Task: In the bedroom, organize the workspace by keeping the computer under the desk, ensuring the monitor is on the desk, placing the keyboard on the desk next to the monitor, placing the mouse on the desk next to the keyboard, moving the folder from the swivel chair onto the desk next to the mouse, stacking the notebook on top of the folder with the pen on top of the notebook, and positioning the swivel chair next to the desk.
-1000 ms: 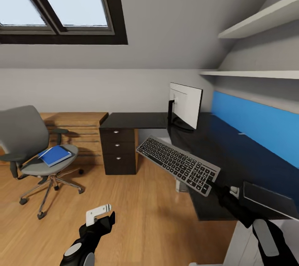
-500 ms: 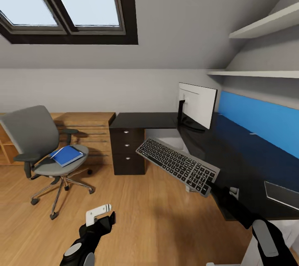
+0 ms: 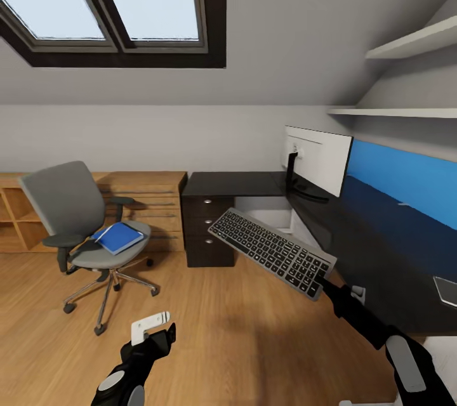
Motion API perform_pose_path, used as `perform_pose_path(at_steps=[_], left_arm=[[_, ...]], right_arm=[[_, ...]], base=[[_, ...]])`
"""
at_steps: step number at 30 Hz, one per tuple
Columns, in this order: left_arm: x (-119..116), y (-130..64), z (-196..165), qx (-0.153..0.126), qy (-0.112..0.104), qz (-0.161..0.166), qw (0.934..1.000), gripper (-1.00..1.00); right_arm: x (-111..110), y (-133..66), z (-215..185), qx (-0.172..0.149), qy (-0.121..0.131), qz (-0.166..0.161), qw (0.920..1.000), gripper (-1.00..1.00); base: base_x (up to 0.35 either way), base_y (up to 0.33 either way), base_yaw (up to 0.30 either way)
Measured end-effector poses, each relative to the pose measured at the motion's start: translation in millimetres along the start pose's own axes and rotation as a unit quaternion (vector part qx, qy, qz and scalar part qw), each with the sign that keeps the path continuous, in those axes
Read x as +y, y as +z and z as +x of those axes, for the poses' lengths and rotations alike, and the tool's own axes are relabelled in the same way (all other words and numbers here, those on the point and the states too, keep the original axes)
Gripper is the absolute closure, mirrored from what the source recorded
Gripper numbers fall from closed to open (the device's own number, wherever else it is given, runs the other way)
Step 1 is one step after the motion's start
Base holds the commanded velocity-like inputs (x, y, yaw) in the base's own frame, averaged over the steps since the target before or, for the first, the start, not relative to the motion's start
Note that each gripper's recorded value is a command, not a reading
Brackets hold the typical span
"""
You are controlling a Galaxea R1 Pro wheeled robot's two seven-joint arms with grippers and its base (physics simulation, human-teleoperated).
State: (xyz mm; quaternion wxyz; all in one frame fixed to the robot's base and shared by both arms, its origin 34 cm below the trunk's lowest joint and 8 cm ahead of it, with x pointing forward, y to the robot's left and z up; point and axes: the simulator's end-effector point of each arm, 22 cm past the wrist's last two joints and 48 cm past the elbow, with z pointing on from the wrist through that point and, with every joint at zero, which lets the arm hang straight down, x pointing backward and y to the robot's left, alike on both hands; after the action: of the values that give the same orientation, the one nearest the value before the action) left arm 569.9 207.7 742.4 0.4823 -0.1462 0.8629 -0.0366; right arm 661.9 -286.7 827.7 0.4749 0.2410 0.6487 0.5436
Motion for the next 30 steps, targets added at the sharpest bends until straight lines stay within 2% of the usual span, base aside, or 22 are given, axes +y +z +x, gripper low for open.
perform_pose_path(at_steps=[10, 22, 30], left_arm=[[-0.3, -0.2, 0.3, 0.000, 0.000, 0.000, 1.0000, -1.00], [-0.2, -0.4, 0.2, 0.000, 0.000, 0.000, 1.0000, -1.00], [-4.0, -7.1, -13.2, 0.000, -0.001, 0.000, 1.0000, -1.00]], right_arm=[[0.4, -0.3, -0.4, 0.000, 0.000, 0.000, 1.0000, 1.00], [0.4, -0.4, -0.2, 0.000, -0.001, 0.000, 1.0000, 1.00], [13.6, 1.1, -7.0, -0.001, -0.001, 0.001, 1.0000, 1.00]], base=[[0.045, 0.027, 0.000], [0.316, 0.000, 0.000], [0.330, 0.000, 0.000]])
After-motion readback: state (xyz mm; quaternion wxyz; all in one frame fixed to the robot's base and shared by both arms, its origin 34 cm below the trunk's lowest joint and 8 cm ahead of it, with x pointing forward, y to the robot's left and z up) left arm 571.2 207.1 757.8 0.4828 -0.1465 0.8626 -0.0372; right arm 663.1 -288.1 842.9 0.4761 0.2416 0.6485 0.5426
